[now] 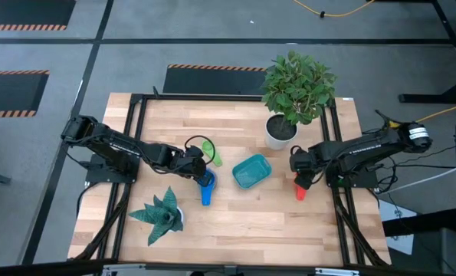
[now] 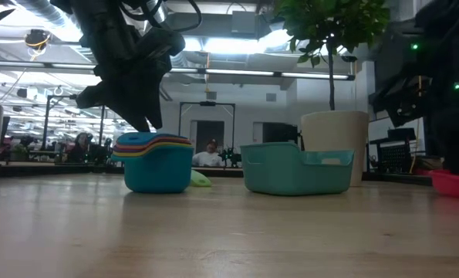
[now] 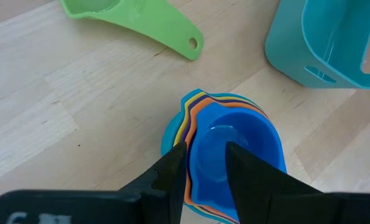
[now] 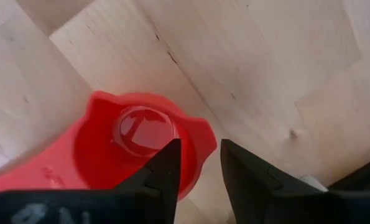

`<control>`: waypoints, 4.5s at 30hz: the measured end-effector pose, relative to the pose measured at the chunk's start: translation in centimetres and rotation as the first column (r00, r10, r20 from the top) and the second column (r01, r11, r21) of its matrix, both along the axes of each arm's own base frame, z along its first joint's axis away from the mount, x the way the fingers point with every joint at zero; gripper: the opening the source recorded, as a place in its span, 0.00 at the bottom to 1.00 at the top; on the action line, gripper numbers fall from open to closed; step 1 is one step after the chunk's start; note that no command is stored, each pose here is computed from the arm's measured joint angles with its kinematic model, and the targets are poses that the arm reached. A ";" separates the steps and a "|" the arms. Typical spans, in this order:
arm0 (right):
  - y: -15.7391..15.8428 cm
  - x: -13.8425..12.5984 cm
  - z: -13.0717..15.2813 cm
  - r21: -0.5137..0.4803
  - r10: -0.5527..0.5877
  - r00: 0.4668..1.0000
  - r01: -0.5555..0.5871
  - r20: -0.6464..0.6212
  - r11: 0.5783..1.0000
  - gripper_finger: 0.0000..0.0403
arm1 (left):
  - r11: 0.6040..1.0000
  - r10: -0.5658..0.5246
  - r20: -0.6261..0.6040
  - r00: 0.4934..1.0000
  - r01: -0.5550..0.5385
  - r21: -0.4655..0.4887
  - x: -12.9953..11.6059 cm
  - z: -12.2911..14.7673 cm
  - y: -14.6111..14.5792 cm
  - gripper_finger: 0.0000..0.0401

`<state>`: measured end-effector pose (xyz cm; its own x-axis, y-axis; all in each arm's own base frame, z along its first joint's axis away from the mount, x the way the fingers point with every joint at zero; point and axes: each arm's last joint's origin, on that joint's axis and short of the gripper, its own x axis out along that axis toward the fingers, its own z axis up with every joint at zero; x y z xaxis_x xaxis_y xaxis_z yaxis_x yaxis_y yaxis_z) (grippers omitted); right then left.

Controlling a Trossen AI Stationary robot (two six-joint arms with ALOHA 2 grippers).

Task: Nest measuring cups in basket
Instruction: Stack the red measuring cup on top of the blue measuring cup

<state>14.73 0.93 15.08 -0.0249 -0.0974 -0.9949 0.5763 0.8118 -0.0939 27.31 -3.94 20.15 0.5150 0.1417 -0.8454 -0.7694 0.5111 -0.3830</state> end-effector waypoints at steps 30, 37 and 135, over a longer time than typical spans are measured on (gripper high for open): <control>0.1 0.7 1.2 0.019 -0.001 1.000 0.001 0.018 1.000 0.04 | 0.983 -0.154 0.091 0.984 0.143 0.113 -1.5 3.3 0.3 0.26; 0.2 2.2 3.8 0.025 -0.001 0.997 -0.001 0.084 1.000 0.04 | 0.955 -0.254 0.190 0.948 0.215 0.202 -3.4 6.3 0.6 0.26; 2.6 29.5 5.6 -0.019 0.150 0.689 -0.193 0.709 0.981 0.05 | 0.779 -0.498 0.304 0.812 0.264 0.569 -17.9 13.7 3.3 0.26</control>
<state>44.22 3.51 20.66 0.6963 0.0237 -0.7174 0.3061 0.8942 0.3267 9.40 -0.64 33.81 0.8954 0.1768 -0.4086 -0.2908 0.9272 -0.2361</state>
